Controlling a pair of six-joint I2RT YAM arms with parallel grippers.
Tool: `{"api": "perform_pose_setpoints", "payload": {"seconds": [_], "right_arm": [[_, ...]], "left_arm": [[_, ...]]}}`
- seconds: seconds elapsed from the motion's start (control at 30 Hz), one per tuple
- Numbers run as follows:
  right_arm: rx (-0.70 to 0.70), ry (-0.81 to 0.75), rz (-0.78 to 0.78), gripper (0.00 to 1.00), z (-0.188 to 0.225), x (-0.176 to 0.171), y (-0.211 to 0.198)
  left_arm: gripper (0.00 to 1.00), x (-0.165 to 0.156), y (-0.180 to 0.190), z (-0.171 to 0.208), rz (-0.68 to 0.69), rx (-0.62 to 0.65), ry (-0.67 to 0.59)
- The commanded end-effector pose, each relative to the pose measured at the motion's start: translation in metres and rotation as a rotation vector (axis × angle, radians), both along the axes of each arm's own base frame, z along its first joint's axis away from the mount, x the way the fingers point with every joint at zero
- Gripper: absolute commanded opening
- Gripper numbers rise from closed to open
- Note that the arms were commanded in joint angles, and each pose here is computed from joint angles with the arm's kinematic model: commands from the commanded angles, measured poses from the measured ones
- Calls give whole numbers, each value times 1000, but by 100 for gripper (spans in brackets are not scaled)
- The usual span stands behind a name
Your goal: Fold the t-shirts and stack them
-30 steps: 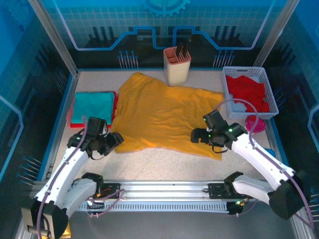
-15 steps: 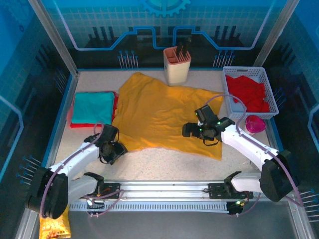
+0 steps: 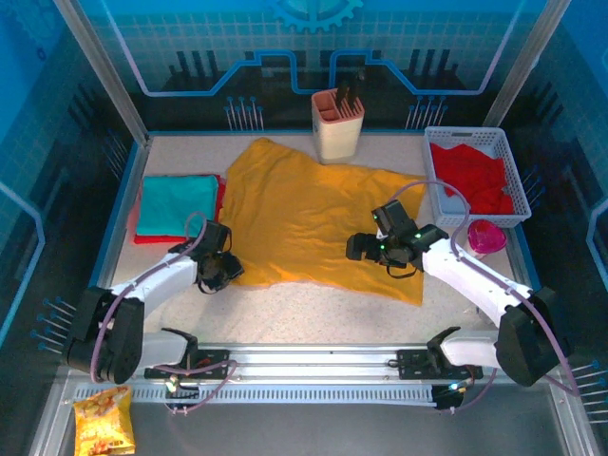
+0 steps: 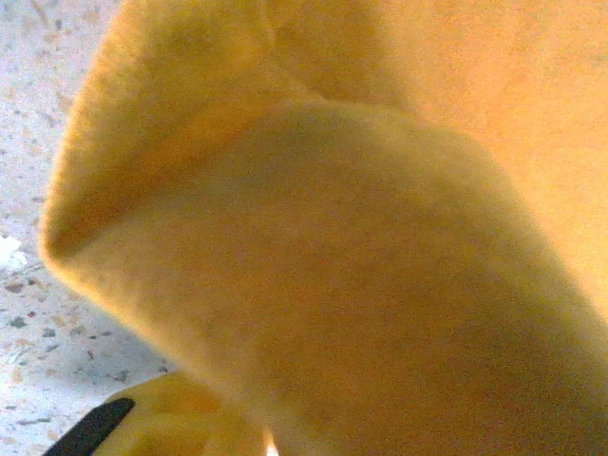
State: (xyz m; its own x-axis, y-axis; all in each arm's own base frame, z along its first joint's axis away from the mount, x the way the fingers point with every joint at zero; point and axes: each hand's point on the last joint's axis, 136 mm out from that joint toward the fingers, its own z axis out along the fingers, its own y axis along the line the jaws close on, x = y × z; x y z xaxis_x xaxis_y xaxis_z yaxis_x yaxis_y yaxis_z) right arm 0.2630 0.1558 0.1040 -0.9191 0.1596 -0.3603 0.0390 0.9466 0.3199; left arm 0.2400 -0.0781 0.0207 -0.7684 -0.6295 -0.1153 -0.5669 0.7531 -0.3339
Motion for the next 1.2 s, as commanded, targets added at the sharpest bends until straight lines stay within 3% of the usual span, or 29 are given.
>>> {"api": "perform_pose_setpoints", "payload": {"seconds": [0.0, 0.13, 0.27, 0.43, 0.6, 0.63, 0.7, 0.73, 0.93, 1.17], "right_arm": [[12, 7, -16, 94, -2, -3, -4], [19, 13, -20, 94, -4, 0, -4], [18, 9, -23, 94, -2, 6, -4], [22, 1, -25, 94, 2, 11, -6], [25, -1, -31, 94, 4, 15, -11], [25, 2, -34, 94, 4, 15, -12], [29, 4, -31, 94, 4, 15, -12], [30, 7, -27, 94, 4, 14, -11], [44, -1, -19, 93, 4, 9, -11], [14, 41, 85, 91, -9, 13, 11]], "left_arm": [[17, -3, -2, 2, -28, -11, 7], [1, -18, -3, 8, -56, -21, 44], [0, -13, -20, 38, -108, -103, 39], [0, 29, -55, 90, -200, -243, -20], [0, 88, -74, 101, -312, -243, -6], [3, 102, -80, 98, -319, -257, -8], [40, 124, -92, 95, -346, -299, 6], [44, 132, -95, 93, -354, -299, 18], [52, 139, -81, 104, -341, -225, -43], [42, 119, -56, 87, -322, -200, -10]]}}
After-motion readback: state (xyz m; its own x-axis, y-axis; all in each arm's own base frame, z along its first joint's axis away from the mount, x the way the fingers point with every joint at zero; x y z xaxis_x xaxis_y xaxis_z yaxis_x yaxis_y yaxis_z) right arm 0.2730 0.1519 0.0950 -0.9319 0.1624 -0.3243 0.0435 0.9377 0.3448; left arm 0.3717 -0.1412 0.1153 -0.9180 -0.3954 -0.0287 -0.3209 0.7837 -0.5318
